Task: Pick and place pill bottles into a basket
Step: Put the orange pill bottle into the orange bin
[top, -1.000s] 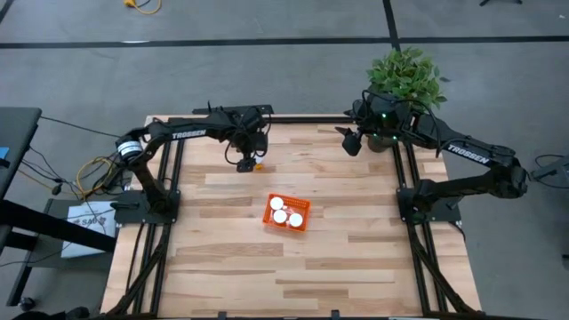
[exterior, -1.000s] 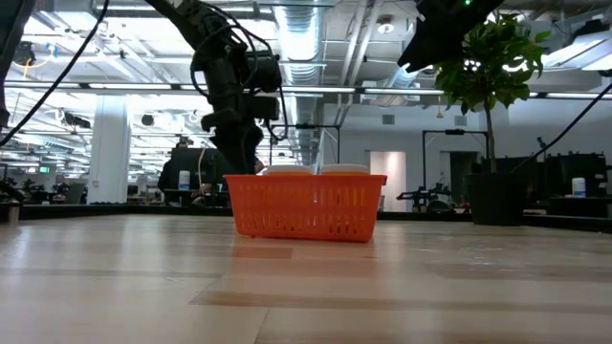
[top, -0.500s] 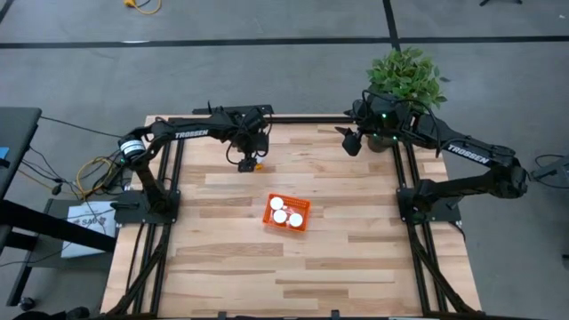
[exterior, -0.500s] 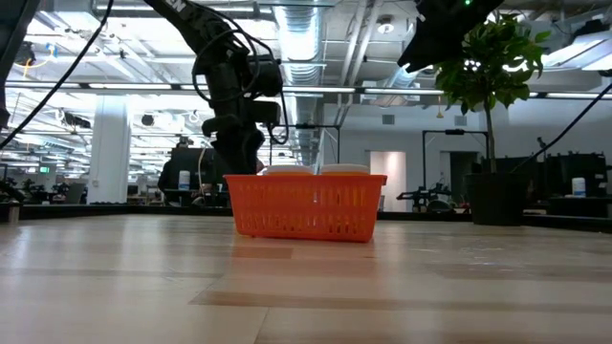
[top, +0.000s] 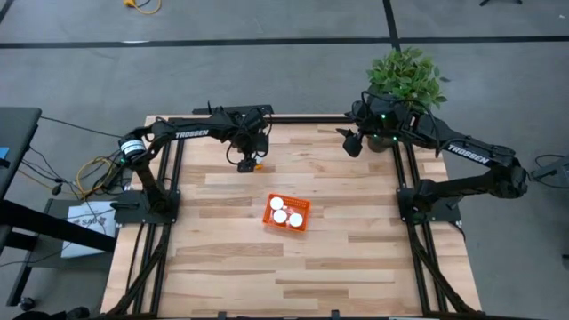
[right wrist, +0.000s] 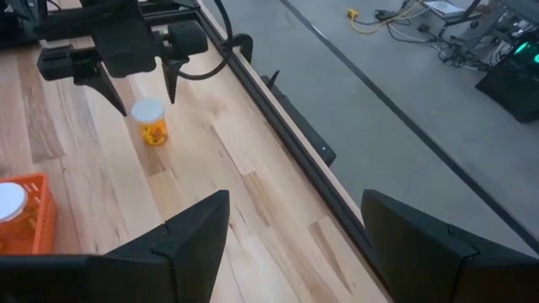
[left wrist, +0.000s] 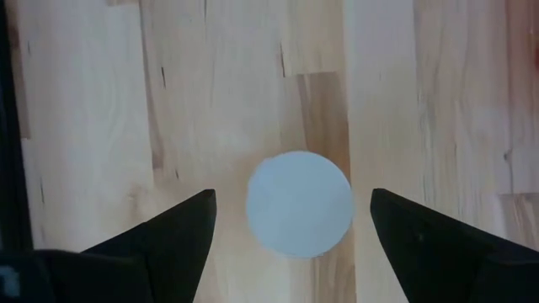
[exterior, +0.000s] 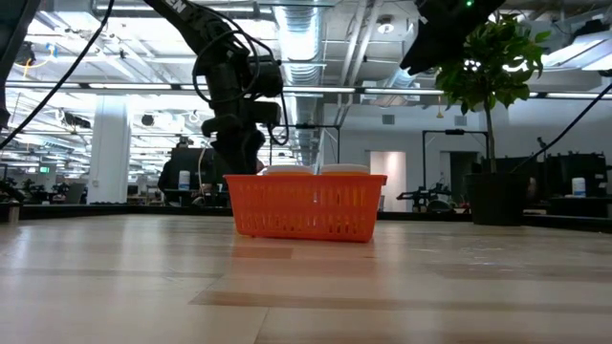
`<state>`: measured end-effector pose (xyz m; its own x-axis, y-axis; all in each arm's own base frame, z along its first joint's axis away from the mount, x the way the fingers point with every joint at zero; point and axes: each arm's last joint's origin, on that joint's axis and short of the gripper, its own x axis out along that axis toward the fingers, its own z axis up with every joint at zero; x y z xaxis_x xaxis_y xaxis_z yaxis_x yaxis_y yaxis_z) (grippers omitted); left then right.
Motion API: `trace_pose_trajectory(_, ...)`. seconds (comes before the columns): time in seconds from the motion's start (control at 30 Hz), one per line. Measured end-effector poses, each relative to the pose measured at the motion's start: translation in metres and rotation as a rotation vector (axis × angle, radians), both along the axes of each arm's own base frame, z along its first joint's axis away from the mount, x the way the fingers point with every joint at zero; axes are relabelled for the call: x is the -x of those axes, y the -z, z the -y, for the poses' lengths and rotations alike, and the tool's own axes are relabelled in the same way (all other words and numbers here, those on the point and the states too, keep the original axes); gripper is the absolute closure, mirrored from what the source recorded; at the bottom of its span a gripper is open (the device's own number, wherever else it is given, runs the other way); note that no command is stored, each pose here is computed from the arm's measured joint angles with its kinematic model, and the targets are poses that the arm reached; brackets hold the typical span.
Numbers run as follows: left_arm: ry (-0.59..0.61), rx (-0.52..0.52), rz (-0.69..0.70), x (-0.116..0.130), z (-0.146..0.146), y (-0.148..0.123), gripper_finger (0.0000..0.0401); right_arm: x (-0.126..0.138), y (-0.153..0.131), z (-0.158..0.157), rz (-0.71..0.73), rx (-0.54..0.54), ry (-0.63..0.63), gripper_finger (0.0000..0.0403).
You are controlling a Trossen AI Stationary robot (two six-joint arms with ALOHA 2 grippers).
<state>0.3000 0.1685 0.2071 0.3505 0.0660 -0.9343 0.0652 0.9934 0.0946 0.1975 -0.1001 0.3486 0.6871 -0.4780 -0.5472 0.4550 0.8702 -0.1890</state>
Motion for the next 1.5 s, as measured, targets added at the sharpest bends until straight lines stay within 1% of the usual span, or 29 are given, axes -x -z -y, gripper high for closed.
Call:
trace_pose_trajectory(0.63,0.008,-0.025,-0.011,-0.001,0.001,0.000,0.0094,0.001,0.001,0.000,-0.014,-0.009,0.002,0.0137)
trace_pose_trajectory(1.13,0.007,-0.025,-0.012,-0.001,0.001,0.000,0.0094,0.001,0.001,0.000,-0.014,-0.009,0.002,0.0137)
trace_pose_trajectory(1.23,0.007,-0.021,-0.018,-0.003,0.000,0.005,0.0094,0.001,0.001,0.000,-0.014,-0.009,0.002,0.0137)
trace_pose_trajectory(1.3,0.006,0.003,-0.036,-0.003,0.000,0.011,0.0094,0.001,0.001,0.000,-0.014,-0.009,0.002,0.0137)
trace_pose_trajectory(1.5,0.005,-0.010,-0.021,-0.005,-0.001,0.012,0.0094,0.001,0.001,0.000,-0.015,-0.008,0.004,0.0137)
